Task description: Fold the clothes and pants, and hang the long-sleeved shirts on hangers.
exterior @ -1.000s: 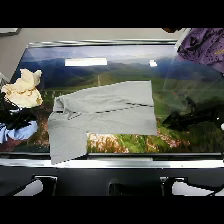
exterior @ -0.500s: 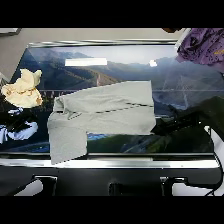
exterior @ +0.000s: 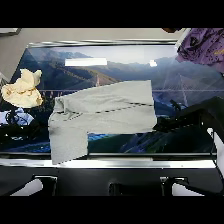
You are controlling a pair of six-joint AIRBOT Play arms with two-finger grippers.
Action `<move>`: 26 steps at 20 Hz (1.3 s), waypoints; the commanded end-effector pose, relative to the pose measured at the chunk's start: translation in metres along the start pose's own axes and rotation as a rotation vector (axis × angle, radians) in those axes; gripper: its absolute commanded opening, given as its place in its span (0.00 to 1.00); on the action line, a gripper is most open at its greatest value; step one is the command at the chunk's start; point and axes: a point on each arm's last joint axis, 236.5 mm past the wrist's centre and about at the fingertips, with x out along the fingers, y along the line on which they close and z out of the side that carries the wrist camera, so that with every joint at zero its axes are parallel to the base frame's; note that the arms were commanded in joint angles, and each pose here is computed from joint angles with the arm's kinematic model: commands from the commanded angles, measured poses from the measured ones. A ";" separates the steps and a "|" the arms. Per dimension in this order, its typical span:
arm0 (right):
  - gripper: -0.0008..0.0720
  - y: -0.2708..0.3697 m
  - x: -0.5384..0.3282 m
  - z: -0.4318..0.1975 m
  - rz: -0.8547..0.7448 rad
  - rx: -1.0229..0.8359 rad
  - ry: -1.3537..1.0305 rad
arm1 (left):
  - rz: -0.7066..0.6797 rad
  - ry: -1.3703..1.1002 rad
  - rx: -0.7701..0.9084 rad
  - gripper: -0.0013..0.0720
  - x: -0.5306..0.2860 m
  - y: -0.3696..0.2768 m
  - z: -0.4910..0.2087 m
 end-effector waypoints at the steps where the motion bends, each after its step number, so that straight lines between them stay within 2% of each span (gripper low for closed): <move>1: 0.06 0.011 -0.011 -0.002 0.008 -0.014 -0.018 | -0.030 -0.015 0.003 0.75 0.017 0.008 -0.005; 7: 0.06 0.020 -0.022 -0.004 0.012 -0.021 -0.036 | -0.082 -0.061 -0.030 0.74 0.031 0.006 0.011; 9: 0.06 0.022 -0.023 -0.010 0.022 -0.022 -0.014 | -0.101 -0.065 -0.051 0.71 0.037 0.002 0.013; 10: 0.06 0.024 -0.022 -0.013 0.028 -0.022 -0.002 | -0.102 -0.044 -0.047 0.63 0.043 0.000 0.009; 11: 0.06 0.025 -0.023 -0.015 0.034 -0.021 0.008 | -0.106 -0.014 -0.040 0.49 0.050 -0.003 0.003; 12: 0.06 0.027 -0.023 -0.016 0.042 -0.019 0.010 | -0.109 0.010 -0.032 0.31 0.055 -0.006 -0.003; 13: 0.06 0.030 -0.023 -0.015 0.054 -0.016 0.006 | -0.116 0.018 -0.028 0.03 0.058 -0.011 -0.005; 16: 0.06 0.051 -0.027 0.004 0.116 -0.021 -0.062 | -0.224 -0.015 0.017 0.04 0.046 -0.053 0.013; 20: 0.06 0.118 -0.072 0.067 0.054 -0.246 -0.258 | -0.301 -0.175 0.199 0.04 -0.028 -0.144 0.080; 23: 0.06 0.180 -0.169 0.119 0.009 -0.364 -0.522 | -0.233 -0.437 0.370 0.04 -0.142 -0.209 0.136; 26: 0.06 0.241 -0.291 0.123 -0.057 -0.518 -0.791 | -0.141 -0.739 0.517 0.04 -0.282 -0.265 0.146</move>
